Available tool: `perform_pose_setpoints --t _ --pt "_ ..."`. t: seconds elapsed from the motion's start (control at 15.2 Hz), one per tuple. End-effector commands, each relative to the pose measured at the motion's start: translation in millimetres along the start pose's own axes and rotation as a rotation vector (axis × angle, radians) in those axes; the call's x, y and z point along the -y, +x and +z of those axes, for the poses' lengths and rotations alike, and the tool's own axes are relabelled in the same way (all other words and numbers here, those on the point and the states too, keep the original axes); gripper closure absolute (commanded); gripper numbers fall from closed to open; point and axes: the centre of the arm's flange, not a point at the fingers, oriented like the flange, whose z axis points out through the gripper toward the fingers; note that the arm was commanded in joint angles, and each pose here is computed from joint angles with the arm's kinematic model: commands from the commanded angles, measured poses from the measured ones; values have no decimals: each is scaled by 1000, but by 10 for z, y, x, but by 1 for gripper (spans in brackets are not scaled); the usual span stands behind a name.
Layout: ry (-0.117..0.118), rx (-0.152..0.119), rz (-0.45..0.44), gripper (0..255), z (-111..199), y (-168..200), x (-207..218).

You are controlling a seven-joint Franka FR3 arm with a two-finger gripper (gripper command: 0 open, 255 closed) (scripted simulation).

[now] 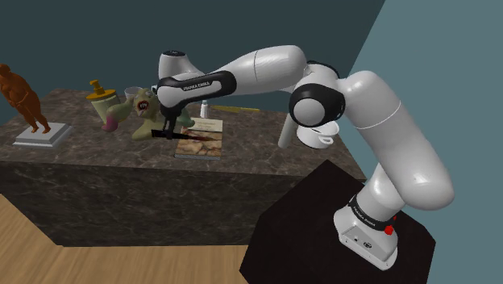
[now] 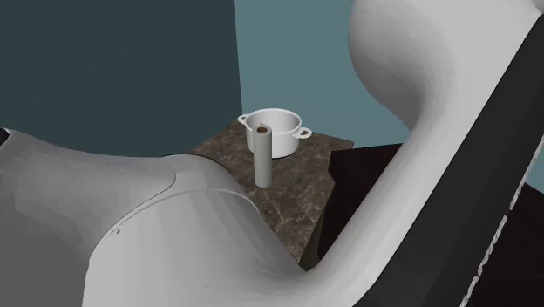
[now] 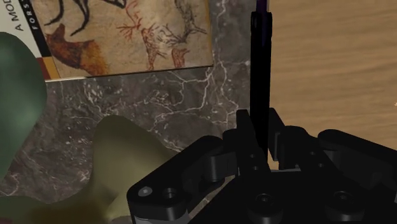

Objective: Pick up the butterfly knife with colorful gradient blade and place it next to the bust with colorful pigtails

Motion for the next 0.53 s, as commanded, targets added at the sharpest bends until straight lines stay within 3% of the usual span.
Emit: perform_pose_setpoints --t 0.0,0.46 --pt "0 0 0 255 102 -19 -9" --pt "0 0 0 255 469 -65 -13"
